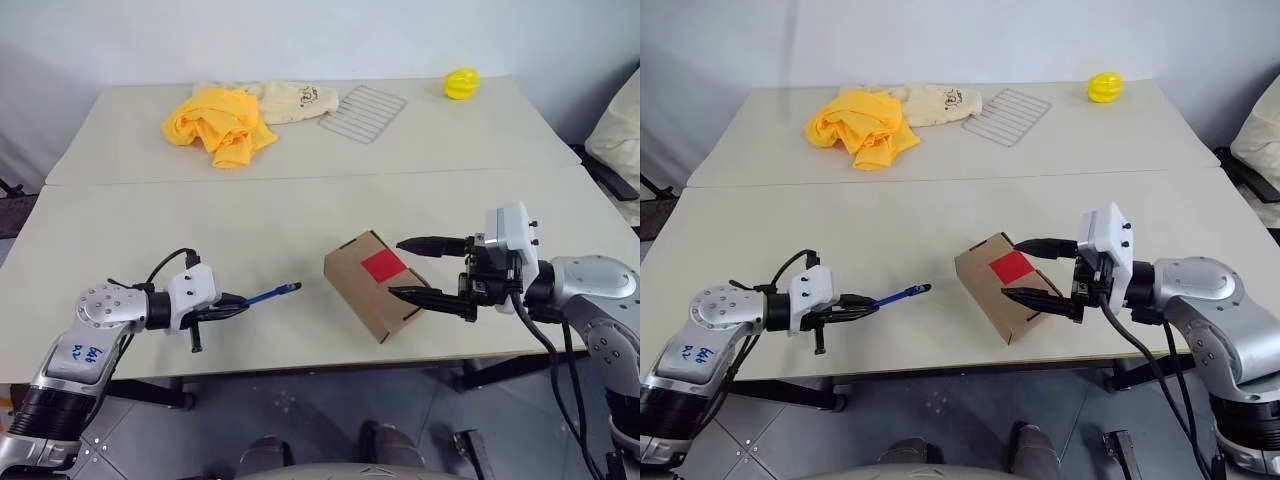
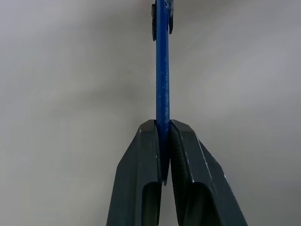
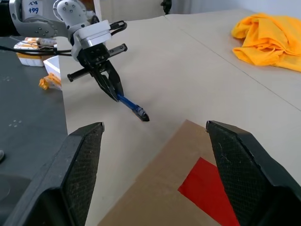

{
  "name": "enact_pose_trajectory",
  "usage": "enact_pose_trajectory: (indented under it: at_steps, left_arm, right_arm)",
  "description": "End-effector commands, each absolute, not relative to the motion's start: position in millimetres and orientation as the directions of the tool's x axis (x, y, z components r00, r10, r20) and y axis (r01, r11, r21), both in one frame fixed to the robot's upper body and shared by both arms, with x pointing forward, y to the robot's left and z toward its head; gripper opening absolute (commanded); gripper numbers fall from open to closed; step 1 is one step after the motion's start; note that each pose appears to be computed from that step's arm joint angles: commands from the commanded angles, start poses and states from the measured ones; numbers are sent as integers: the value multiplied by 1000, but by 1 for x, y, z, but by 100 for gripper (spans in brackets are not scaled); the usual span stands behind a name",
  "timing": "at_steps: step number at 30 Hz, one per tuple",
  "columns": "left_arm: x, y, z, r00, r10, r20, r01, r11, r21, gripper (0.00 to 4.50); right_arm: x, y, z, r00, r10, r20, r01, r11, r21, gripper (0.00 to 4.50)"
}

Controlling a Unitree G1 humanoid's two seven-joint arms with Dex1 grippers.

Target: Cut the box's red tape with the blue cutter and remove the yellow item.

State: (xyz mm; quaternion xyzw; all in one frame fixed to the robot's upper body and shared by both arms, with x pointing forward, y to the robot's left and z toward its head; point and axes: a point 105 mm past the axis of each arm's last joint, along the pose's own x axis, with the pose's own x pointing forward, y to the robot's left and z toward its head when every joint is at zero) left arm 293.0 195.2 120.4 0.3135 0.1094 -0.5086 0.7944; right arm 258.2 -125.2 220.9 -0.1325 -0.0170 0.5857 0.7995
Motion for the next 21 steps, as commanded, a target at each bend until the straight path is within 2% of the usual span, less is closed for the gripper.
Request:
enact_pose_trajectory:
  at_steps: [1,6,8,10,11,12,21]
  left_arm:
    - [287,191,116,443,-717,-538,875,215,435,38]
    - [285,187,112,460,-700,-547,864,210,458,38]
    - [271,181,108,331,-748,-575,940,208,270,38]
    - [277,181,112,360,-752,-553,933,270,240,38]
    - [277,181,113,368,-746,-556,929,266,258,76]
    - [275,180,113,367,-739,-565,929,257,267,95]
    - [267,176,119,377,-750,-543,924,261,280,352]
  right_arm:
    - [249,-112,229,261,960,-106,-936,224,-272,361]
    - [250,-111,223,256,961,-104,-941,222,-256,361]
    - [251,-112,221,255,961,-105,-942,223,-252,361]
    - [252,-114,221,258,960,-105,-941,226,-253,361]
    - [253,-115,221,260,960,-104,-940,227,-253,357]
    - [253,-116,221,263,959,-105,-940,230,-254,357]
    - [256,-123,218,277,954,-110,-937,243,-253,357]
